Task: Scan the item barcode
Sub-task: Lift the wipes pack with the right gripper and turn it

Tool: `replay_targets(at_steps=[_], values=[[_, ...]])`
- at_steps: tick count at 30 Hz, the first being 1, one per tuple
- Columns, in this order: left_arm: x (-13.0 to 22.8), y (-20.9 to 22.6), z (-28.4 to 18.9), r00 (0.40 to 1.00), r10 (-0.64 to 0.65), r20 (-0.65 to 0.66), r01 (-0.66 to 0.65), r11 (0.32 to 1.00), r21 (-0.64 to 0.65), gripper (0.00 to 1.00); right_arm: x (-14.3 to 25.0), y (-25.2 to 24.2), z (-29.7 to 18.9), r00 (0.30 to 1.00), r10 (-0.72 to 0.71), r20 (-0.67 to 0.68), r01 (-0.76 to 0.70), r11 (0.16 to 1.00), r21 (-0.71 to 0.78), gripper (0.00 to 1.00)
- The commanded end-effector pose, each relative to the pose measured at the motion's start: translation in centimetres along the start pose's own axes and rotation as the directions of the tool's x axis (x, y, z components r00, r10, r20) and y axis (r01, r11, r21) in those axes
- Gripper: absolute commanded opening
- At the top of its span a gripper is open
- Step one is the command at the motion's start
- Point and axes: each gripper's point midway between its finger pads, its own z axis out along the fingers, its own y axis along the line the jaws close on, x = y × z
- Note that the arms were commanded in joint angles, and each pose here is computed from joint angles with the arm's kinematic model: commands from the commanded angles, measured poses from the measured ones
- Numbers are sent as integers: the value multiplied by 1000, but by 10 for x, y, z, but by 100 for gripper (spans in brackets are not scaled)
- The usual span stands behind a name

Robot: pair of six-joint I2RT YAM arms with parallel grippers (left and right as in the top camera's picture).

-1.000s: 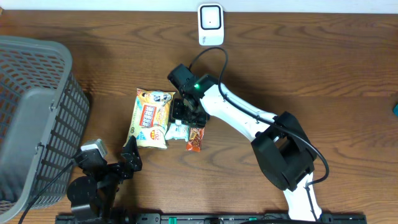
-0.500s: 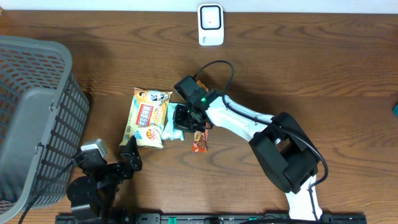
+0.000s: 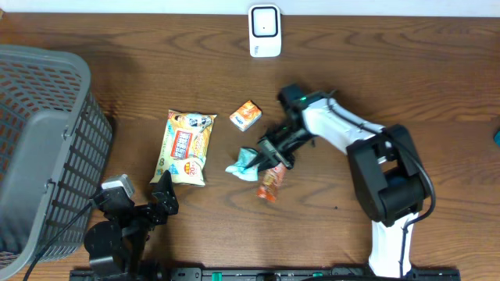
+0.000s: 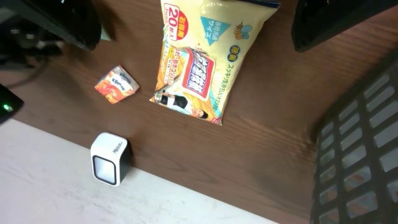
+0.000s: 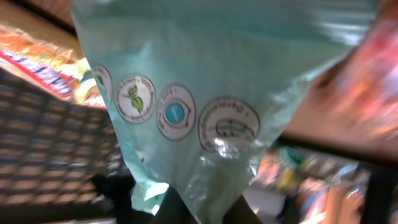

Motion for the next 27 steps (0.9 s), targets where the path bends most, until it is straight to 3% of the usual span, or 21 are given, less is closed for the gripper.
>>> replay_targets(at_steps=[1,6,9,27], values=[[0,-2,0,1000,-5,0,5,1000,10,98,46,19,-26,969,91,-231,-125,982,-138,1],[0,-2,0,1000,-5,0,5,1000,10,98,63,14,-34,929,196,-315,-245,962,-122,1],[0,-2,0,1000,-5,0,5,1000,10,98,71,21,-38,924,138,-357,-210,963,-170,1],[0,-2,0,1000,-5,0,5,1000,10,98,83,26,-42,902,128,-413,-227,954,-198,1]])
